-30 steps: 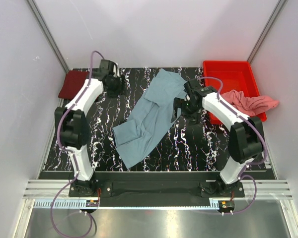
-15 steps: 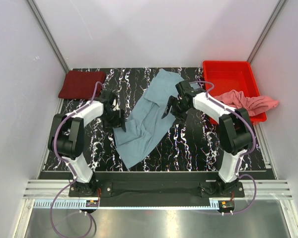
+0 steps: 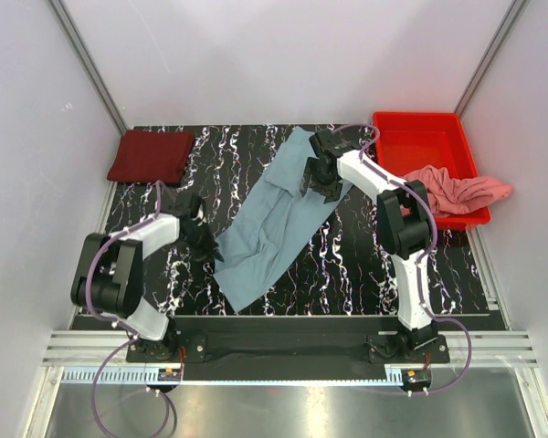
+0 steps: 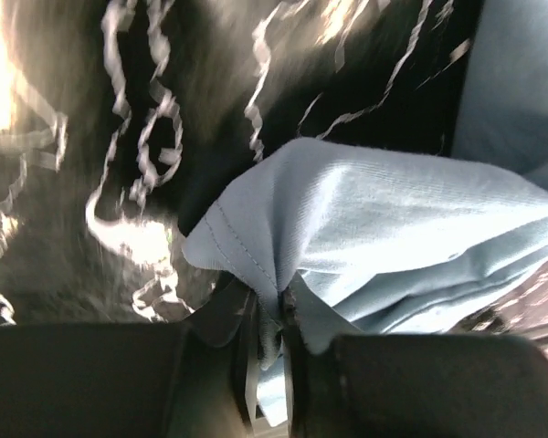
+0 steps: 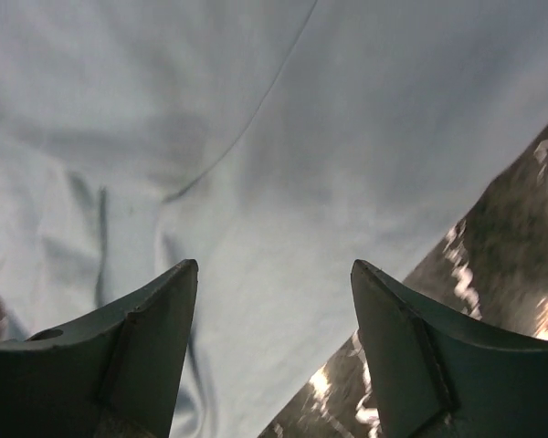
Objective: Fold and stack the t-shirts
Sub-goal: Fold the tshirt
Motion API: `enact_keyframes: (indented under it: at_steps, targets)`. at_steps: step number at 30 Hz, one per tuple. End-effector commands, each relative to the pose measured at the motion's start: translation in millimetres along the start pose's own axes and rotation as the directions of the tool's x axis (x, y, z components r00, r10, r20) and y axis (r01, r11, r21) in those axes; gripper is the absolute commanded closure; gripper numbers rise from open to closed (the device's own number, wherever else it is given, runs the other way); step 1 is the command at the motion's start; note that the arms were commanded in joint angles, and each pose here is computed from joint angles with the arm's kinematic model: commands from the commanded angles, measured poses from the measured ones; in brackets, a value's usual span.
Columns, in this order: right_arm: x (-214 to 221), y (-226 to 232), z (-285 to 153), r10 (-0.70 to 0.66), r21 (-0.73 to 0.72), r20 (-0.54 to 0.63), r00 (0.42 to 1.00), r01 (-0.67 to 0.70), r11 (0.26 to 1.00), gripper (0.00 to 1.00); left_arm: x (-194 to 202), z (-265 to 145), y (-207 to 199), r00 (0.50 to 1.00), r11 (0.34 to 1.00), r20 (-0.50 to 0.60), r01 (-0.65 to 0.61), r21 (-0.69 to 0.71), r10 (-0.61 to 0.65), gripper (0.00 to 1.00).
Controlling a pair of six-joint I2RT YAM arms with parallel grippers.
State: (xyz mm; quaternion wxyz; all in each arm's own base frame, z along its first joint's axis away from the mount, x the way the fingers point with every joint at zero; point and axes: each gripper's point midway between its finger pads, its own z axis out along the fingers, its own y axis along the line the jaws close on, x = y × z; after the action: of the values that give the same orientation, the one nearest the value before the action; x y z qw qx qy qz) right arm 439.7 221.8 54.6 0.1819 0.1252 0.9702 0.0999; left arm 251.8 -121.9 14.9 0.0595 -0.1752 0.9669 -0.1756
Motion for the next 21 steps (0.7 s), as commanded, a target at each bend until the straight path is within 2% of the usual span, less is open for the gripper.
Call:
enact_keyframes:
  at_steps: [1,5,6,10,11,14,15,18,21]
  targets:
    - [-30,-24,10,-0.107,0.104,0.064,0.992,0.100,0.990,0.25,24,1,21,0.989,0.987,0.001,0.150,-0.054,-0.150,0.86]
    - [-47,-25,24,-0.197,0.095,0.087,0.976,0.189,0.977,0.24,48,-8,33,0.965,0.963,0.023,0.263,-0.062,-0.262,0.87]
    - [-46,-28,33,-0.206,0.102,0.074,0.976,0.198,0.975,0.24,64,-6,39,0.957,0.955,-0.006,0.290,-0.067,-0.291,0.87]
    - [-54,-28,51,-0.256,0.061,0.049,0.966,0.253,0.966,0.23,85,-16,43,0.931,0.931,0.010,0.365,-0.021,-0.365,0.87]
    - [-61,-22,50,-0.272,0.044,0.065,0.960,0.269,0.962,0.22,90,-18,44,0.922,0.922,0.007,0.387,-0.022,-0.387,0.79]
    - [-65,-13,64,-0.326,0.002,0.054,0.944,0.326,0.945,0.20,101,-22,39,0.924,0.923,-0.009,0.383,0.029,-0.383,0.71]
    - [-61,-15,77,-0.339,0.004,0.032,0.940,0.339,0.941,0.20,104,-23,37,0.924,0.923,-0.017,0.383,0.036,-0.382,0.65]
    - [-64,5,86,-0.370,-0.092,0.031,0.928,0.371,0.924,0.20,111,-26,25,0.934,0.931,-0.036,0.357,0.081,-0.355,0.61]
    - [-72,25,80,-0.371,-0.162,0.061,0.927,0.376,0.912,0.19,112,-33,6,0.953,0.940,-0.038,0.304,0.154,-0.302,0.48]
